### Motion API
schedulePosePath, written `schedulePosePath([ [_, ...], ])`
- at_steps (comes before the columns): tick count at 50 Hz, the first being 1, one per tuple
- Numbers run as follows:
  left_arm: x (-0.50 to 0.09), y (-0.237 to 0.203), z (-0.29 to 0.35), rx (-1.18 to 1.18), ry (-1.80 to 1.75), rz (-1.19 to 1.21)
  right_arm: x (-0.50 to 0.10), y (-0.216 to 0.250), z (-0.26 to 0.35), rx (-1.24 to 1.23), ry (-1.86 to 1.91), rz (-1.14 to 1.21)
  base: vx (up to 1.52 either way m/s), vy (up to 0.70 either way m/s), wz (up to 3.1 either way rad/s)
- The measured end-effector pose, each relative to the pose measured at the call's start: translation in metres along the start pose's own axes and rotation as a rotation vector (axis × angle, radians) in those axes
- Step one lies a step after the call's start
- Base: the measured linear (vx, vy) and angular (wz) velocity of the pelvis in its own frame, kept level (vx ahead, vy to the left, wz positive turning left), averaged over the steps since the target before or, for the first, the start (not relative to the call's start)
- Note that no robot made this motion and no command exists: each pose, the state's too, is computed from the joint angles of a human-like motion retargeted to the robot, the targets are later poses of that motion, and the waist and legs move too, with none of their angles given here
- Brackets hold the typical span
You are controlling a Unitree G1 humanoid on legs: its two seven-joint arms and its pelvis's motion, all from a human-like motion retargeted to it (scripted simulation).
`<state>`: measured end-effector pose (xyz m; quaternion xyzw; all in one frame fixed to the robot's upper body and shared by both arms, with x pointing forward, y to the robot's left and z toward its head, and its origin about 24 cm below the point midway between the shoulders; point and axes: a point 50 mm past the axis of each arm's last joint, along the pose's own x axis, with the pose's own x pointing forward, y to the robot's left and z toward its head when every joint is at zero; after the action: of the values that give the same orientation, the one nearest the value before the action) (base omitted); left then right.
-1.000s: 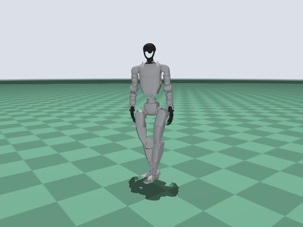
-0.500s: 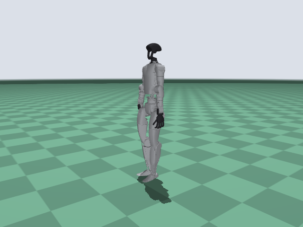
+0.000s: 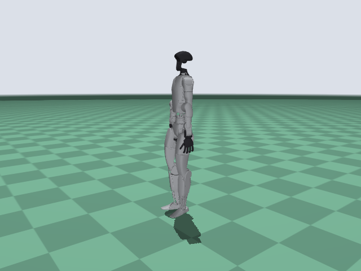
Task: In place motions
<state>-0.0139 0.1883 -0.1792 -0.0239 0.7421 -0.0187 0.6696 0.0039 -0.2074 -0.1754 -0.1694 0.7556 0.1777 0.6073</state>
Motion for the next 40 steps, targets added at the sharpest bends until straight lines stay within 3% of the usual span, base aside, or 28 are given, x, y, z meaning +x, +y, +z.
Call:
schedulePosePath([
  [22, 0.0, -0.005, -0.044, -0.059, 0.135, -0.031, -0.011, -0.017, 0.045, -0.042, -0.154, -0.033, -0.07, 0.1, -0.24],
  [40, 0.003, -0.011, -0.029, -0.052, 0.053, -0.057, -0.005, -0.007, 0.023, -0.083, -0.029, -0.074, -0.05, 0.17, -0.54],
])
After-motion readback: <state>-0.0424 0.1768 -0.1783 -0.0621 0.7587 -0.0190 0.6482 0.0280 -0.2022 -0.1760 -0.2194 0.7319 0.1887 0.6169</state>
